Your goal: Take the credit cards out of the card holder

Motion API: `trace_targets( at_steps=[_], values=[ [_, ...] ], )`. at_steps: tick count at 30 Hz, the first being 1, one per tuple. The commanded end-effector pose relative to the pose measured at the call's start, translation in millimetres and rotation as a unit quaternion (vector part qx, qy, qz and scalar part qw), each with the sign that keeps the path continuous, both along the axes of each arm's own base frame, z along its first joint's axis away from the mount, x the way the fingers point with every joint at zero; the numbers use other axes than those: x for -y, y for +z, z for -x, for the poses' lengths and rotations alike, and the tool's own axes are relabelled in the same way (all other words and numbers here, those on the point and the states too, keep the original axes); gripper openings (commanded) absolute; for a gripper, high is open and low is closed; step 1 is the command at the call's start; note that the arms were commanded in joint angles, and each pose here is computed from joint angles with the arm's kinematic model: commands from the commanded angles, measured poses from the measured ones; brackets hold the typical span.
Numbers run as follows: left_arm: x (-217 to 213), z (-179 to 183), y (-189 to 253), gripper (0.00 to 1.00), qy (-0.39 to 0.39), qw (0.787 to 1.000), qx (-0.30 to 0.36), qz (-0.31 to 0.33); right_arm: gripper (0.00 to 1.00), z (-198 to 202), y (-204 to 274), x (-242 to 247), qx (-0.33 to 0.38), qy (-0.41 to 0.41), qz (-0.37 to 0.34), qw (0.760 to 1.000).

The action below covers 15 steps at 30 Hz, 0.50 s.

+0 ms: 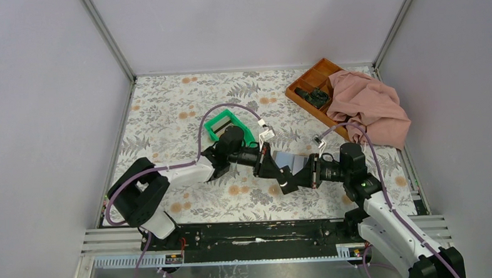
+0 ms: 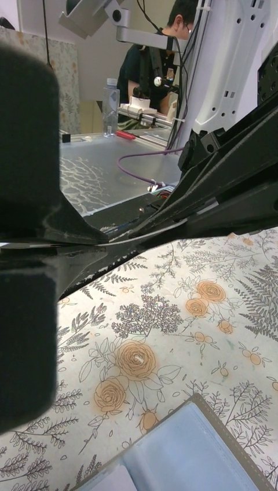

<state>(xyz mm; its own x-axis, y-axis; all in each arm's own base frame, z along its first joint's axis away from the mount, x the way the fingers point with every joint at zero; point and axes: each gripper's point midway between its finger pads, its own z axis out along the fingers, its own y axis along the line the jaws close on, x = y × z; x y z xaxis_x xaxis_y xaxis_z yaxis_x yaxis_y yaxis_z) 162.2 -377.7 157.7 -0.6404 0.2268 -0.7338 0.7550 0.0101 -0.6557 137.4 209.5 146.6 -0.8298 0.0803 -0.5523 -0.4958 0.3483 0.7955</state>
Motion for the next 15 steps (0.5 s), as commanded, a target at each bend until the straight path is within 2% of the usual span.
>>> trace_targets(
  at_steps=[1,2,4,5,8,12,15],
  values=[
    [3,5,20,0.07,-0.025,0.998,0.040,0.037,0.00,2,12,-4,0.021,0.015,-0.017,1.000],
    [2,6,21,0.02,-0.025,0.998,0.043,0.039,0.00,1,13,-4,0.025,0.012,-0.017,0.999],
    [2,5,24,0.00,-0.018,0.998,0.049,0.046,0.25,-1,15,-3,0.037,0.005,-0.015,0.999],
    [1,4,27,0.00,-0.014,0.997,0.052,0.050,0.31,-2,17,-2,0.045,0.000,-0.014,0.999],
    [-1,2,36,0.00,0.005,0.996,0.058,0.070,0.44,-9,23,3,0.074,-0.030,-0.004,0.997],
    [-10,-1,59,0.00,0.039,0.990,0.051,0.127,0.48,-20,31,12,0.114,-0.080,0.006,0.990],
    [-22,0,82,0.00,0.069,0.980,0.055,0.178,0.49,-27,39,17,0.145,-0.114,-0.001,0.983]
  ],
)
